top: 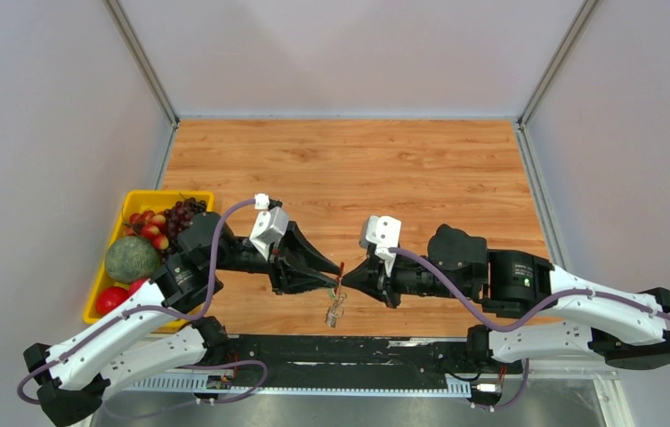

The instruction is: Put the keys on the keyring

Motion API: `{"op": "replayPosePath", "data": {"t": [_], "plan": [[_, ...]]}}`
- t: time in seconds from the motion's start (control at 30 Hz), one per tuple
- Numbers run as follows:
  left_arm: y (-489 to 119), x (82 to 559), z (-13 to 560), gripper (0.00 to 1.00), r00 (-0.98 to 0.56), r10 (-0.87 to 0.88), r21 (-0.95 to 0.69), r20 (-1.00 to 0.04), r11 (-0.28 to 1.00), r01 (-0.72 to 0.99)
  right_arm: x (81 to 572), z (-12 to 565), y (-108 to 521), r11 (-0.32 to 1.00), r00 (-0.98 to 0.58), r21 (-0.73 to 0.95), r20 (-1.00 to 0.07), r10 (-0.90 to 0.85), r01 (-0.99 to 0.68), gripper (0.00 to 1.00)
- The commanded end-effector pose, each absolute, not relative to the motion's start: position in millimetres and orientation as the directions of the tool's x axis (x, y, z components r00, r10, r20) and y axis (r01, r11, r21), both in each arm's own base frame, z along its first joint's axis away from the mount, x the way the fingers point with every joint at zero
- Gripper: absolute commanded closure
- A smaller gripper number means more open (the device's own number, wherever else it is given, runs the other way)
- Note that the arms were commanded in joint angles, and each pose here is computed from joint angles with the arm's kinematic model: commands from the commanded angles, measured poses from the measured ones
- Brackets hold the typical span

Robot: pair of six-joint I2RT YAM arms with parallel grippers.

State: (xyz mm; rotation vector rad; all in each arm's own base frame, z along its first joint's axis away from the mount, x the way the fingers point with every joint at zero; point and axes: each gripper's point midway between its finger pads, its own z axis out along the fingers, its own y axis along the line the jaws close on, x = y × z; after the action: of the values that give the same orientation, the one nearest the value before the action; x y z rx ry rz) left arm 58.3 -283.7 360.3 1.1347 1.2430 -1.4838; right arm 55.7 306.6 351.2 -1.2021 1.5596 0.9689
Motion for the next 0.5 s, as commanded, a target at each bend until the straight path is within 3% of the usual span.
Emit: {"op": "replayPosePath", "data": {"t": [0.0,0.3,0.47], "plan": [[-280.0,51.9,376.9,0.63,-0.151,-0.1,-0.134,-0.984,-0.161,0.978,50.8,392.2,309.7,0.191,-0.103,0.075,-0.985,-0.141,-0.979,1.0],[-280.3,54.1,371.1,0.77,-0.159,-0.091,-0.144,-0.983,-0.147,0.979,50.6,397.4,310.4,0.189,-0.101,0.076,-0.987,-0.127,-0.979,1.0],[-281.1,56.0,368.5,0.79,-0.163,-0.088,-0.15,-0.983,-0.139,0.979,45.4,400.8,311.6,0.157,-0.097,0.078,-0.988,-0.116,-0.985,1.0]]}}
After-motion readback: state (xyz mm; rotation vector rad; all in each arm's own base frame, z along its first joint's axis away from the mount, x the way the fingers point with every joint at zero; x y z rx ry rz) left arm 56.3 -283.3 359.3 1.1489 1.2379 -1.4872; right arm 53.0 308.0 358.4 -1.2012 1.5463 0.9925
